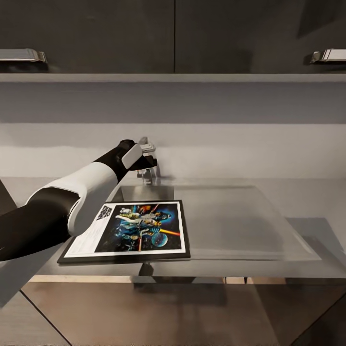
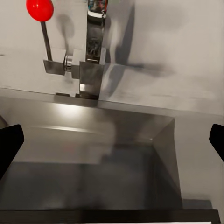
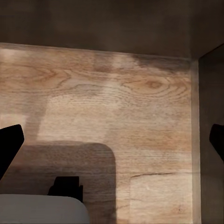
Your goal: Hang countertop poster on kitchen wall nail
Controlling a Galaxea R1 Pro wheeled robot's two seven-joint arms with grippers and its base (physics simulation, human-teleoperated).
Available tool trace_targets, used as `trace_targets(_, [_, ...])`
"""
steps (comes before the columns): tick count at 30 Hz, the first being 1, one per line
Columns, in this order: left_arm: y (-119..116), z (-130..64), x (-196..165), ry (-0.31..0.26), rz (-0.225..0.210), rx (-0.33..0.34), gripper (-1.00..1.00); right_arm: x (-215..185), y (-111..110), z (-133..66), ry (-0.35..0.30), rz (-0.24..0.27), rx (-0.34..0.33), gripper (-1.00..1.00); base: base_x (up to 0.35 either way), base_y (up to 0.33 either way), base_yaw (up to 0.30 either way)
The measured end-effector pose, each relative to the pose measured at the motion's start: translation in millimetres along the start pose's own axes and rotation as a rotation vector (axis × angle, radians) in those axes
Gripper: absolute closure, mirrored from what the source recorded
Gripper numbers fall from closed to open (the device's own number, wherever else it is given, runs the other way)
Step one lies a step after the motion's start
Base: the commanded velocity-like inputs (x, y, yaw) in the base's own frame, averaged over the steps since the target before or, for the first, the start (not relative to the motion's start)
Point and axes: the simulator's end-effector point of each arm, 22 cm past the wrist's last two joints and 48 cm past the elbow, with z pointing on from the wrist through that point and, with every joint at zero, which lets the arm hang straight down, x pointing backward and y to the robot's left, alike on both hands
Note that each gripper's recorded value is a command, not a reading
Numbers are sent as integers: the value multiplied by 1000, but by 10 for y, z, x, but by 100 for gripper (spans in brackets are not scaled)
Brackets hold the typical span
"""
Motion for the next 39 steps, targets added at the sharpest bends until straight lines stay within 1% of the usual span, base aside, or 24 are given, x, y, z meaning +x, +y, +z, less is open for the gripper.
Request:
trace_targets(17, [33, 186, 143, 30, -2, -4, -100, 111, 10, 0, 27, -3, -3, -100, 0, 0, 0])
trace_targets(24, [100, 309, 328, 71, -3, -19, -100, 157, 14, -1, 38, -5, -4, -100, 0, 0, 0])
trace_targets(39, [138, 470, 479, 101, -5, -25, -100, 254, 21, -4, 62, -7, -5, -100, 0, 0, 0])
